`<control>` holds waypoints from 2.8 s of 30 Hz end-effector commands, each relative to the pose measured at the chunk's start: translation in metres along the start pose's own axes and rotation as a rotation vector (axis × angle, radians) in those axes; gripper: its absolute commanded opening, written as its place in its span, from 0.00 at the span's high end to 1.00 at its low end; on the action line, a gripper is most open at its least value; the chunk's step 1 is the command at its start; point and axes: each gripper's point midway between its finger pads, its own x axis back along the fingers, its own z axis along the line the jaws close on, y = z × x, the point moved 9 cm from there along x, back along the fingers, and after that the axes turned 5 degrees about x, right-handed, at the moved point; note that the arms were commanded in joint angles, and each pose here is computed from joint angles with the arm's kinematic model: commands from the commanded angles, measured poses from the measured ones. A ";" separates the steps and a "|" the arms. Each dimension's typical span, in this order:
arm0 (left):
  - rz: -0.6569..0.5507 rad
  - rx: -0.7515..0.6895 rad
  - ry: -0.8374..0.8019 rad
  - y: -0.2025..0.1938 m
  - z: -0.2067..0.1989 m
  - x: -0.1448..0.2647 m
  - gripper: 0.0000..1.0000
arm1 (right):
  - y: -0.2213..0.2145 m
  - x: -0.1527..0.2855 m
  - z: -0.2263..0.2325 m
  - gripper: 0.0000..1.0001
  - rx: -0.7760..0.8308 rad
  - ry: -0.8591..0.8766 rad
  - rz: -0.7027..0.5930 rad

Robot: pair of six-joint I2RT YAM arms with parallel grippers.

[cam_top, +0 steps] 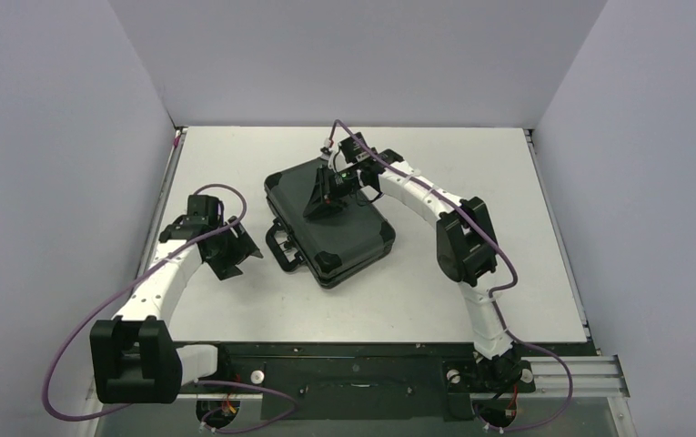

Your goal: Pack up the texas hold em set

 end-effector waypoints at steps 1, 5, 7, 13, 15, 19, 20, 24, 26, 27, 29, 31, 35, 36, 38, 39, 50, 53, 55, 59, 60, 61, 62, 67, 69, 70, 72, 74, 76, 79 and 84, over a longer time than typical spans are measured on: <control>-0.015 -0.015 -0.069 0.004 -0.005 -0.008 0.39 | 0.010 0.002 0.011 0.83 0.059 0.067 -0.031; -0.013 -0.009 -0.101 0.001 -0.004 -0.014 0.46 | 0.004 -0.006 0.003 0.83 0.054 0.025 -0.009; -0.022 0.002 -0.107 0.000 -0.003 -0.017 0.46 | 0.000 -0.013 -0.005 0.83 0.050 -0.015 0.003; -0.036 0.039 -0.136 0.001 -0.005 -0.025 0.47 | -0.012 -0.031 -0.036 0.83 0.033 -0.114 0.057; -0.040 0.038 -0.141 0.002 -0.006 -0.024 0.47 | -0.014 -0.035 -0.047 0.82 0.032 -0.162 0.070; -0.054 0.030 -0.122 0.004 -0.004 -0.024 0.47 | -0.028 -0.045 -0.081 0.82 0.022 -0.281 0.149; -0.053 0.032 -0.117 0.003 -0.003 -0.025 0.47 | -0.029 -0.046 -0.087 0.82 0.017 -0.303 0.153; -0.075 0.047 -0.126 0.002 -0.002 -0.028 0.49 | -0.039 -0.047 -0.105 0.82 -0.008 -0.353 0.180; -0.094 0.059 -0.136 0.001 0.000 -0.030 0.51 | -0.042 -0.048 -0.110 0.82 -0.015 -0.367 0.190; -0.093 0.065 -0.134 0.000 0.002 -0.033 0.51 | -0.044 -0.048 -0.113 0.82 -0.018 -0.372 0.196; -0.096 0.081 -0.146 -0.001 0.002 -0.037 0.52 | -0.047 -0.048 -0.115 0.82 -0.022 -0.378 0.201; -0.088 0.088 -0.150 0.000 0.002 -0.042 0.53 | -0.049 -0.048 -0.117 0.82 -0.026 -0.382 0.207; -0.080 0.088 -0.150 0.002 0.000 -0.050 0.58 | -0.050 -0.047 -0.118 0.82 -0.021 -0.382 0.208; -0.079 0.087 -0.150 0.002 0.000 -0.052 0.59 | -0.050 -0.048 -0.118 0.82 -0.021 -0.382 0.209; -0.078 0.085 -0.153 0.005 -0.002 -0.055 0.64 | -0.051 -0.048 -0.119 0.82 -0.021 -0.383 0.210; -0.076 0.080 -0.153 0.007 -0.003 -0.057 0.67 | -0.051 -0.048 -0.120 0.82 -0.022 -0.381 0.212; -0.039 0.024 -0.181 0.023 -0.019 -0.075 0.85 | -0.052 -0.048 -0.121 0.82 -0.023 -0.372 0.215; -0.031 0.021 -0.199 0.025 -0.023 -0.079 0.86 | -0.052 -0.048 -0.122 0.82 -0.025 -0.372 0.215; -0.021 0.020 -0.209 0.025 -0.024 -0.082 0.87 | -0.052 -0.048 -0.122 0.82 -0.025 -0.369 0.216; -0.001 0.017 -0.241 0.025 -0.029 -0.086 0.87 | -0.051 -0.049 -0.123 0.82 -0.027 -0.366 0.217; 0.011 0.011 -0.266 0.025 -0.033 -0.087 0.87 | -0.051 -0.049 -0.123 0.82 -0.029 -0.365 0.217; 0.017 0.003 -0.279 0.025 -0.036 -0.087 0.87 | -0.051 -0.049 -0.123 0.82 -0.029 -0.364 0.217; 0.032 -0.003 -0.288 0.024 -0.039 -0.088 0.87 | -0.051 -0.049 -0.123 0.82 -0.030 -0.365 0.218; 0.041 -0.050 -0.306 0.019 -0.057 -0.087 0.86 | -0.051 -0.049 -0.123 0.82 -0.030 -0.362 0.218; 0.040 -0.056 -0.305 0.017 -0.061 -0.087 0.86 | -0.051 -0.050 -0.123 0.82 -0.031 -0.362 0.219; 0.043 -0.059 -0.305 0.017 -0.062 -0.088 0.86 | -0.051 -0.050 -0.124 0.82 -0.031 -0.362 0.219; 0.045 -0.071 -0.304 0.015 -0.066 -0.087 0.86 | -0.051 -0.050 -0.124 0.82 -0.032 -0.362 0.220; 0.044 -0.078 -0.300 0.014 -0.069 -0.086 0.86 | -0.051 -0.049 -0.124 0.82 -0.032 -0.362 0.219; 0.042 -0.086 -0.299 0.015 -0.071 -0.086 0.86 | -0.051 -0.049 -0.124 0.82 -0.033 -0.361 0.219; 0.048 -0.088 -0.292 0.014 -0.071 -0.087 0.86 | -0.050 -0.049 -0.124 0.82 -0.034 -0.361 0.219; 0.051 -0.110 -0.290 0.011 -0.074 -0.086 0.86 | -0.051 -0.050 -0.126 0.82 -0.036 -0.361 0.221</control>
